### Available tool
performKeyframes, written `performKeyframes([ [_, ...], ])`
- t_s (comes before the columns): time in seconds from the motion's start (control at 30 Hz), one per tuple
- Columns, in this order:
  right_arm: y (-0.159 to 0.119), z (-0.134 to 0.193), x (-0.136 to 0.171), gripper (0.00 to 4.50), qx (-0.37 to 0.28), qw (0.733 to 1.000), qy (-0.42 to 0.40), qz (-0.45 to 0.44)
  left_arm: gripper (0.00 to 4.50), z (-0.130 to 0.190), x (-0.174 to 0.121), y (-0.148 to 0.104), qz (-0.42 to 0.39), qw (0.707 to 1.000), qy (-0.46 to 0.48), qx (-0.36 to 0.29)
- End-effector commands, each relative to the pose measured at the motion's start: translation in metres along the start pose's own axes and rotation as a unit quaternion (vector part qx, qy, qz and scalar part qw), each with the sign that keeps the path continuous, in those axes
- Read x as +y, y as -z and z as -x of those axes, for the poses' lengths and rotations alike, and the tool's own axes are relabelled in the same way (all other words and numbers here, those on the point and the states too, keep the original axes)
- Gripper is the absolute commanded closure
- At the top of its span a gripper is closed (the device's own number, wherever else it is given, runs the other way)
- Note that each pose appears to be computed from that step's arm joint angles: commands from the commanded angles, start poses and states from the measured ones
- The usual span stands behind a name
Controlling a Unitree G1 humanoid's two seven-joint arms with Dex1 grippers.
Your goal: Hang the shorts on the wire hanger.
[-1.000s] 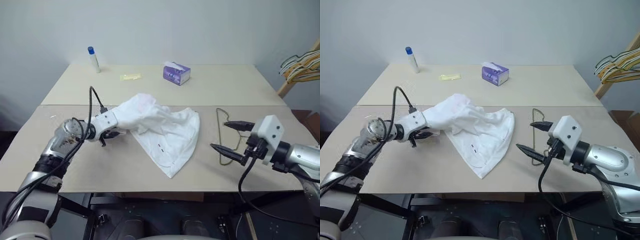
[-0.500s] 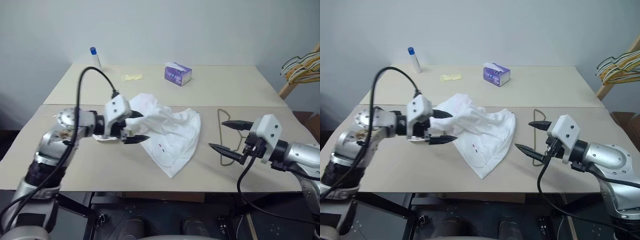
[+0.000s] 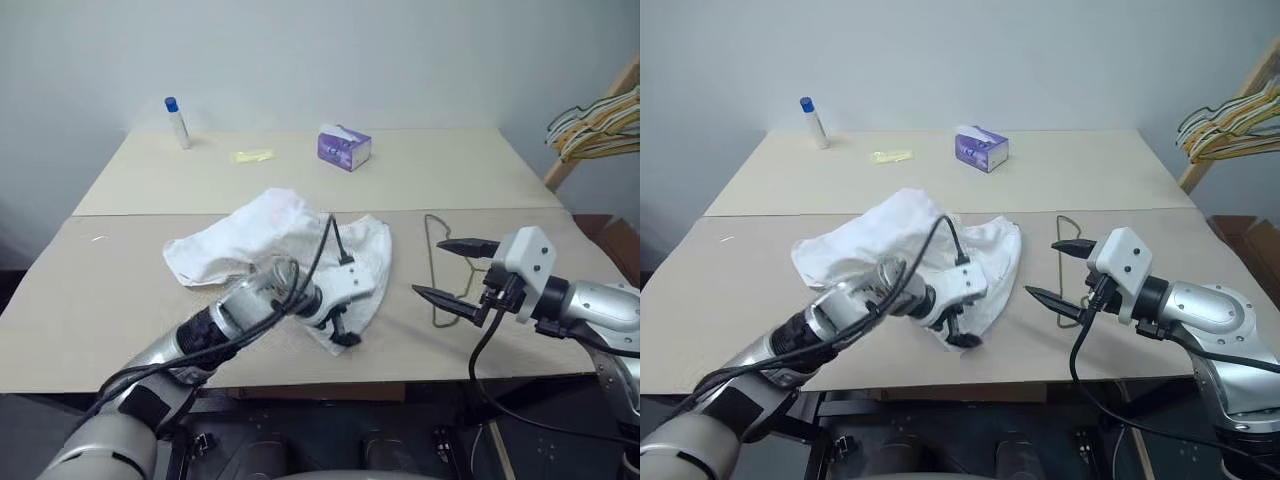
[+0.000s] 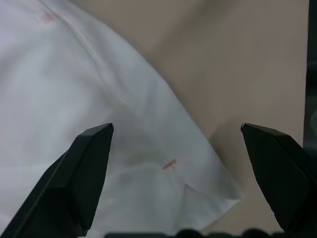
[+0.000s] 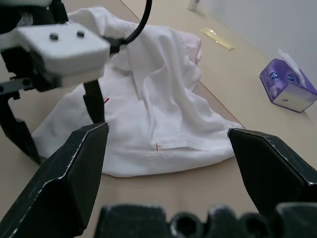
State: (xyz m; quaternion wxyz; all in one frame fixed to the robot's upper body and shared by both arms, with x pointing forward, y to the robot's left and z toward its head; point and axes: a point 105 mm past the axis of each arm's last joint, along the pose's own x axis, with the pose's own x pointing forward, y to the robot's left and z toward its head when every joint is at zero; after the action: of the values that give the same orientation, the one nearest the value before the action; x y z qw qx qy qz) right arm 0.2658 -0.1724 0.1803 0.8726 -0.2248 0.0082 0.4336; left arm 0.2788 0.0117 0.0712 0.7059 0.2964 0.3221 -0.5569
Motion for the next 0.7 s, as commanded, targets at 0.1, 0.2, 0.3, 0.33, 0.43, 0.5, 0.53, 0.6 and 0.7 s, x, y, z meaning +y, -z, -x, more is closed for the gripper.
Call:
performKeyframes([
  [0.1, -0.013, 0.003, 0.004, 0.00, -0.016, 1.000, 0.005, 0.025, 0.02, -0.006, 0.006, -0.005, 0.007, 1.000, -0.021, -0.007],
  [0.2, -0.014, 0.003, 0.004, 0.00, -0.016, 1.000, 0.006, 0.025, 0.02, -0.010, 0.007, -0.002, 0.003, 0.999, -0.033, 0.001],
  [0.3, -0.015, 0.003, 0.003, 0.00, -0.018, 0.999, 0.006, 0.027, 0.66, -0.008, 0.006, 0.006, -0.004, 0.999, -0.030, 0.009],
  [0.33, -0.016, 0.003, 0.002, 0.00, -0.018, 0.999, 0.006, 0.028, 0.98, -0.006, 0.006, 0.010, -0.004, 0.999, -0.030, 0.011],
  [0.43, -0.016, 0.001, 0.002, 0.00, -0.020, 0.999, 0.004, 0.029, 1.95, -0.002, 0.010, 0.021, 0.004, 0.999, -0.035, 0.020],
  [0.5, -0.016, 0.000, 0.001, 0.00, -0.023, 0.999, 0.003, 0.030, 2.58, 0.000, 0.012, 0.028, 0.012, 0.999, -0.036, 0.025],
  [0.53, -0.016, -0.001, 0.001, 0.00, -0.024, 0.999, 0.002, 0.030, 2.93, 0.001, 0.013, 0.032, 0.014, 0.999, -0.038, 0.028],
  [0.6, -0.017, -0.003, 0.000, 0.00, -0.027, 0.999, 0.001, 0.031, 3.57, 0.004, 0.014, 0.038, 0.015, 0.999, -0.039, 0.030],
  [0.7, -0.017, -0.005, -0.001, 0.00, -0.030, 0.999, -0.001, 0.032, 4.48, 0.009, 0.019, 0.040, 0.005, 0.999, -0.046, 0.013],
])
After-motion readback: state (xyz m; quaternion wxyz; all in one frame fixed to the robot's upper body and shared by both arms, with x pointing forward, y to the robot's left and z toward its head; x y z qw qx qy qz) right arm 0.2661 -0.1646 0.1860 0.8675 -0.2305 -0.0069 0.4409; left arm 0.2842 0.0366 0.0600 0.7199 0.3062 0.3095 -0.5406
